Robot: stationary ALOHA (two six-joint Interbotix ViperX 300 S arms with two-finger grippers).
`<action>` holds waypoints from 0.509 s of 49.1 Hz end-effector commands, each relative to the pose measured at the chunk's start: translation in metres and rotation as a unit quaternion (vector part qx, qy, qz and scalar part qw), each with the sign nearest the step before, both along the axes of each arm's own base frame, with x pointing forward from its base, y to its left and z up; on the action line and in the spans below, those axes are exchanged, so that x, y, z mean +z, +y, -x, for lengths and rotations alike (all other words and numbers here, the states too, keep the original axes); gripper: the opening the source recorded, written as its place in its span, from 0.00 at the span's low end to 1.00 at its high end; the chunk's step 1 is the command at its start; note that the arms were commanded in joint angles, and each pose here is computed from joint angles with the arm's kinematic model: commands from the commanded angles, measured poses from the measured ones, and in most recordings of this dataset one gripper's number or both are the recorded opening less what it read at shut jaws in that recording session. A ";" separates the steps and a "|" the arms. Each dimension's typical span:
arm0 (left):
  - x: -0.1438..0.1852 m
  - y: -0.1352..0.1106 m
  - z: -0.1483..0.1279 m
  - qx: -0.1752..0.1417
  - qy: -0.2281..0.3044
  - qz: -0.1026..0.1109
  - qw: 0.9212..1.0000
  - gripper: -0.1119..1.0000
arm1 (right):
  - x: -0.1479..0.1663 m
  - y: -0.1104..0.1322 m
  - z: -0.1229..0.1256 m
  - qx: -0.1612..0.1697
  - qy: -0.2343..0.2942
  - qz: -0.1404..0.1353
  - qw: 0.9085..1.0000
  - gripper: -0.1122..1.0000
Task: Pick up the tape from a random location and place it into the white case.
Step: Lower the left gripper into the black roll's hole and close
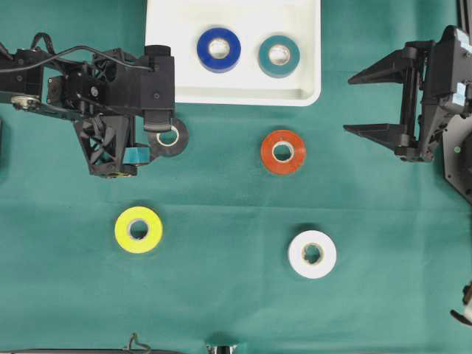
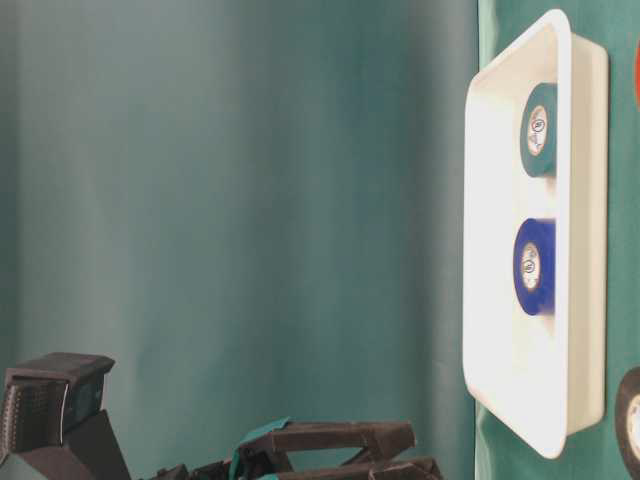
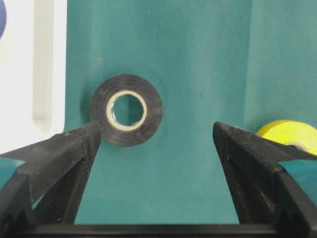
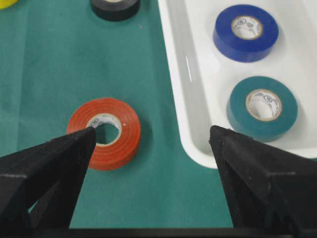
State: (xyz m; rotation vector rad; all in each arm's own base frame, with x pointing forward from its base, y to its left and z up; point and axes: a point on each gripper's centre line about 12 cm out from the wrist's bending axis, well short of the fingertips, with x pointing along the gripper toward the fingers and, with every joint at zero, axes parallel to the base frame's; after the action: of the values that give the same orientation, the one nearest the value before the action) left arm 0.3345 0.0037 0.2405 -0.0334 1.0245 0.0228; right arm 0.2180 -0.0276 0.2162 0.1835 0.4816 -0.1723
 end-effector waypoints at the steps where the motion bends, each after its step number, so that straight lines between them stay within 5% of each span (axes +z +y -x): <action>1: 0.011 0.001 -0.003 0.000 -0.017 -0.002 1.000 0.99 | 0.006 0.000 -0.003 0.000 -0.010 -0.001 1.000 0.91; 25: 0.008 0.001 -0.003 0.001 -0.013 -0.002 1.000 0.99 | 0.006 0.000 -0.003 0.000 -0.011 0.000 1.000 0.91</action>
State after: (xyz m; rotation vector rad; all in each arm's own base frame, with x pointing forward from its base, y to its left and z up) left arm 0.3344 0.0044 0.2405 -0.0326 1.0245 0.0245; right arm 0.2180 -0.0272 0.2162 0.1816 0.4818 -0.1705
